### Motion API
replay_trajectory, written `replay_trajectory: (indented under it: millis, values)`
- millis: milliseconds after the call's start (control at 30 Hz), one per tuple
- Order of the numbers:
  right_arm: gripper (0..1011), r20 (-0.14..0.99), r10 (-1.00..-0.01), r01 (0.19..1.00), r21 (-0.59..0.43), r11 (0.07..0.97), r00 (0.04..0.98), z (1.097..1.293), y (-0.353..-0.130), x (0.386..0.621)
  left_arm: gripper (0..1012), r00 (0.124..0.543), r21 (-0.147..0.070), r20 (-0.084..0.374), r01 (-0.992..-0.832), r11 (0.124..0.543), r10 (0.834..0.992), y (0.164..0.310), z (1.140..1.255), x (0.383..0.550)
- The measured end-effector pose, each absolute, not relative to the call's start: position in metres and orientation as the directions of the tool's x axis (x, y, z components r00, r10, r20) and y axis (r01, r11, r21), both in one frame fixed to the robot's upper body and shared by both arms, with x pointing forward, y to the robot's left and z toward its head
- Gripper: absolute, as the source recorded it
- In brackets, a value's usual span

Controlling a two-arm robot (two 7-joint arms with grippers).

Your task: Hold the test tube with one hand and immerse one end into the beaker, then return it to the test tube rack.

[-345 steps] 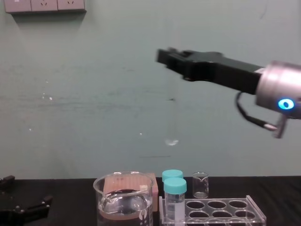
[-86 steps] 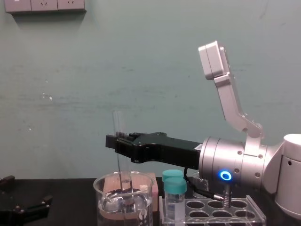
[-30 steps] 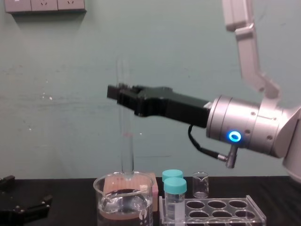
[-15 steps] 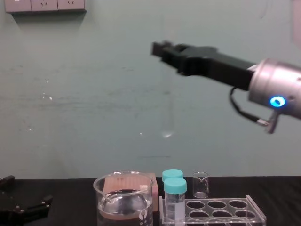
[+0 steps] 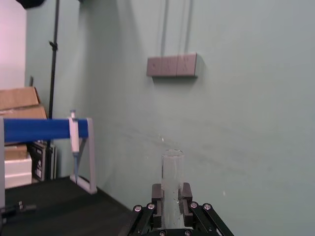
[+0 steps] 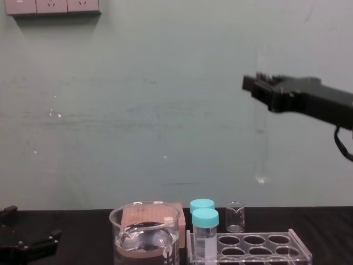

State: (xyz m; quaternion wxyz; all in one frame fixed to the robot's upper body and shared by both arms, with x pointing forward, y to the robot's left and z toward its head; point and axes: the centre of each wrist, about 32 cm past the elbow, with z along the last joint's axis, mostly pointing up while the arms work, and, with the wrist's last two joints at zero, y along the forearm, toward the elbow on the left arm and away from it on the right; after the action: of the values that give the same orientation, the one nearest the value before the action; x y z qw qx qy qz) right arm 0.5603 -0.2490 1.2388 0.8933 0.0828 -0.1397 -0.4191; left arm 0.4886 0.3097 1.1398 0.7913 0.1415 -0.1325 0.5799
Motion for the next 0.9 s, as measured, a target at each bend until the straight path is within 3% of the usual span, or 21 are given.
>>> replay_trajectory:
  millis: [533, 900]
  values:
    - [230, 0.102, -0.802, 0.781, 0.181, 0.597, 0.589, 1.206, -0.257, 0.545, 1000, 0.292, 0.070, 0.374, -0.955, 0.287, 0.880, 0.310, 1.140, 0.489]
    - [230, 0.079, -0.813, 0.797, 0.162, 0.582, 0.577, 1.195, -0.260, 0.542, 1000, 0.292, 0.070, 0.374, -0.955, 0.287, 0.880, 0.310, 1.140, 0.489]
